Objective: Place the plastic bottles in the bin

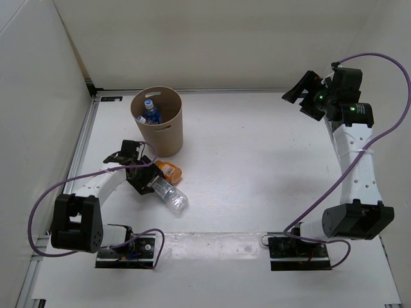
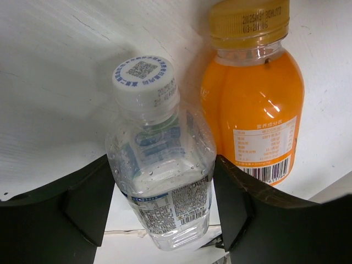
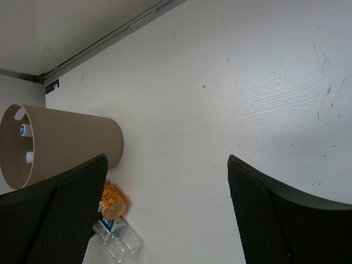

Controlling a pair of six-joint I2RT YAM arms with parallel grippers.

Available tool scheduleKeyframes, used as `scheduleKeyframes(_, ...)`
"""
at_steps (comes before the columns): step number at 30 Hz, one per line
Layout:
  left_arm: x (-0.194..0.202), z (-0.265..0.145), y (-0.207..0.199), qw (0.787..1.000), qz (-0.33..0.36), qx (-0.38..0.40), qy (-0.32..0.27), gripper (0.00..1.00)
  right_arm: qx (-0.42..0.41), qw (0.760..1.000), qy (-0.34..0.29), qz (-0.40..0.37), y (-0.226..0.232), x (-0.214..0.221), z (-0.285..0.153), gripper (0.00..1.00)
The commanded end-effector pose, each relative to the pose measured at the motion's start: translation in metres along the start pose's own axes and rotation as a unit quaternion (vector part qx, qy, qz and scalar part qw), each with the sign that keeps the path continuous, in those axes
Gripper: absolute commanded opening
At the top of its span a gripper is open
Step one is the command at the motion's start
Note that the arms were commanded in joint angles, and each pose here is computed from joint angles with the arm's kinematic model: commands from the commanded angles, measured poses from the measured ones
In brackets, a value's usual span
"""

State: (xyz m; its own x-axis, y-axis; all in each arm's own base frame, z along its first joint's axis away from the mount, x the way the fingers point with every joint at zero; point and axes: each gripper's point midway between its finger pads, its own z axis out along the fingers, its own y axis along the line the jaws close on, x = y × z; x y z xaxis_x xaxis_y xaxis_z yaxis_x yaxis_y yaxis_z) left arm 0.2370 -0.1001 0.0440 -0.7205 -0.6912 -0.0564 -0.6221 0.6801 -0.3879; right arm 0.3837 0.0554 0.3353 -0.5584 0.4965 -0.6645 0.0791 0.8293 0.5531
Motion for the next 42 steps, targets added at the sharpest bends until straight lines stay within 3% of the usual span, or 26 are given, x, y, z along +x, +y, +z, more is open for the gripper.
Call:
scheduleKeyframes(1, -0.006, -0.006, -0.004, 1.000, 0.002, 0.011, -0.010, 0.59, -0.014, 1.000, -0.028, -0.002, 0.007, -0.011, -0.008, 0.90)
scheduleKeyframes(3, -0.008, -0.013, -0.007, 1.000, 0.006, 0.013, -0.014, 0.53, -0.014, 1.000, -0.025, 0.001, 0.006, -0.010, -0.006, 0.90)
scheduleKeyframes(7, -0.012, -0.035, -0.016, 0.998, 0.052, 0.032, -0.032, 0.27, -0.014, 1.000, -0.021, 0.006, 0.005, -0.009, 0.000, 0.90)
scheduleKeyframes(14, -0.022, -0.081, -0.021, 0.986, 0.143, 0.030, -0.083, 0.02, -0.025, 0.999, -0.009, 0.022, 0.009, -0.007, 0.012, 0.90)
scheduleKeyframes(17, -0.025, -0.103, -0.018, 0.980, 0.167, 0.018, -0.108, 0.00, -0.024, 0.999, -0.006, 0.026, 0.008, -0.006, 0.014, 0.90)
scheduleKeyframes(21, -0.044, -0.154, -0.036, 0.954, 0.216, 0.051, -0.202, 0.00, -0.023, 0.999, -0.006, 0.029, 0.006, -0.006, 0.016, 0.90)
scheduleKeyframes(24, -0.073, -0.205, -0.053, 0.922, 0.243, 0.048, -0.298, 0.00, -0.021, 0.999, -0.002, 0.032, 0.004, -0.003, 0.017, 0.90)
scheduleKeyframes(25, -0.086, -0.243, -0.070, 0.904, 0.240, 0.065, -0.347, 0.00, -0.021, 0.999, -0.003, 0.032, 0.004, -0.003, 0.016, 0.90)
scheduleKeyframes(30, -0.137, -0.323, -0.122, 0.847, 0.240, 0.077, -0.468, 0.00, -0.021, 0.999, 0.000, 0.034, 0.004, 0.000, 0.017, 0.90)
scheduleKeyframes(33, -0.166, -0.342, -0.151, 0.830, 0.223, 0.077, -0.506, 0.00, -0.023, 0.999, 0.000, 0.035, 0.004, -0.001, 0.017, 0.90)
scheduleKeyframes(34, -0.180, -0.326, -0.160, 0.839, 0.214, 0.064, -0.497, 0.00, -0.024, 0.999, 0.000, 0.035, 0.005, -0.001, 0.017, 0.90)
scheduleKeyframes(35, -0.187, -0.343, -0.171, 0.827, 0.202, 0.077, -0.519, 0.00, -0.022, 0.999, 0.003, 0.037, 0.004, 0.000, 0.019, 0.90)
scheduleKeyframes(37, -0.202, -0.324, -0.183, 0.834, 0.196, 0.064, -0.512, 0.00, -0.025, 0.999, 0.003, 0.040, 0.004, 0.001, 0.018, 0.90)
scheduleKeyframes(39, -0.210, -0.339, -0.196, 0.823, 0.187, 0.079, -0.531, 0.00, -0.027, 0.999, 0.002, 0.041, 0.006, 0.000, 0.017, 0.90)
scheduleKeyframes(42, -0.225, -0.320, -0.216, 0.828, 0.186, 0.080, -0.523, 0.00, -0.030, 0.999, 0.000, 0.042, 0.005, -0.001, 0.016, 0.90)
